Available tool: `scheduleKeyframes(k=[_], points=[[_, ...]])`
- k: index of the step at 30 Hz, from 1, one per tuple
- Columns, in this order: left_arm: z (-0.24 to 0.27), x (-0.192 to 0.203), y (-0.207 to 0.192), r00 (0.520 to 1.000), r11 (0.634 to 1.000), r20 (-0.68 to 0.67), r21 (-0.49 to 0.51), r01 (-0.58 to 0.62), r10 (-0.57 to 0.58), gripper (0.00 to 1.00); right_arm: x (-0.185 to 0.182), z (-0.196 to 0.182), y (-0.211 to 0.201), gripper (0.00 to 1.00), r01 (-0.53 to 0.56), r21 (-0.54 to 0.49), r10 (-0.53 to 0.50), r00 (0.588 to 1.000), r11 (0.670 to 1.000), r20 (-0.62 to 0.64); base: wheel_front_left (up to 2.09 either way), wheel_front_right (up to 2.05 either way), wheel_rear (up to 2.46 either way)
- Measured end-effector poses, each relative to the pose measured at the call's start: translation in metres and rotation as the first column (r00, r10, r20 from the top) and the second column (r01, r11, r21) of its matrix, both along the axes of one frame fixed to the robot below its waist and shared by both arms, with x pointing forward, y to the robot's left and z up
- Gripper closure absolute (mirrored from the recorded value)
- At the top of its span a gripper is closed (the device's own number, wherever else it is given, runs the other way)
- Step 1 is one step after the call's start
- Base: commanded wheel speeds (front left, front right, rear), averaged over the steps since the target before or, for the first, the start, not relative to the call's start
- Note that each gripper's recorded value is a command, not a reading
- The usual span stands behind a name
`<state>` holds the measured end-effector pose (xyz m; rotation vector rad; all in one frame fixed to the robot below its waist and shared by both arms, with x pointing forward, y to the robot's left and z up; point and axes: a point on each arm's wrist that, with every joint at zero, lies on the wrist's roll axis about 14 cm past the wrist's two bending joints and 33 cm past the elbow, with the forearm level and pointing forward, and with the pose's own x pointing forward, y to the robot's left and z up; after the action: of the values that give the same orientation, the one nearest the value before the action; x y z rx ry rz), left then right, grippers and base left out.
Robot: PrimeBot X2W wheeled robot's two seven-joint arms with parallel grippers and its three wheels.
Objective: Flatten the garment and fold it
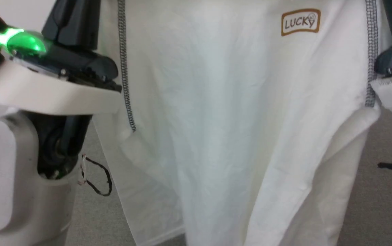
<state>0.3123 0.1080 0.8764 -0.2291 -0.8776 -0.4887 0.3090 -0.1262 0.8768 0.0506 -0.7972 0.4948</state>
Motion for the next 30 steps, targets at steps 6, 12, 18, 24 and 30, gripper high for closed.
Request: scheduleKeyframes(k=[6,12,18,24,30], points=[[0.004,0.015,-0.001,0.999,1.0,-0.045,0.021,0.007,-0.006,1.0,0.03,0.001,0.001,1.0,0.06,-0.047,-0.06,0.998,0.997,-0.016,0.0,0.0,0.0],[-0.005,0.06,0.001,0.99,0.998,-0.14,0.055,-0.002,0.01,1.0,0.076,0.002,0.005,1.0,0.118,-0.139,-0.123,0.992,0.983,-0.027,0.0,0.0,0.0],[-0.004,0.122,0.003,0.979,0.997,-0.202,0.072,-0.013,0.028,1.0,0.135,0.008,0.01,1.0,0.176,-0.224,-0.18,0.984,0.959,0.001,0.0,0.0,0.0],[-0.013,0.194,0.001,0.973,0.978,-0.194,0.189,-0.09,0.127,1.0,0.212,-0.005,0.012,1.0,0.222,-0.273,-0.233,0.972,0.936,-0.009,0.0,0.0,0.0],[-0.039,0.272,0.002,0.957,0.973,-0.233,0.192,-0.128,0.172,1.0,0.287,-0.038,0.013,1.0,0.261,-0.338,-0.285,0.958,0.904,-0.021,0.0,0.0,0.0]])
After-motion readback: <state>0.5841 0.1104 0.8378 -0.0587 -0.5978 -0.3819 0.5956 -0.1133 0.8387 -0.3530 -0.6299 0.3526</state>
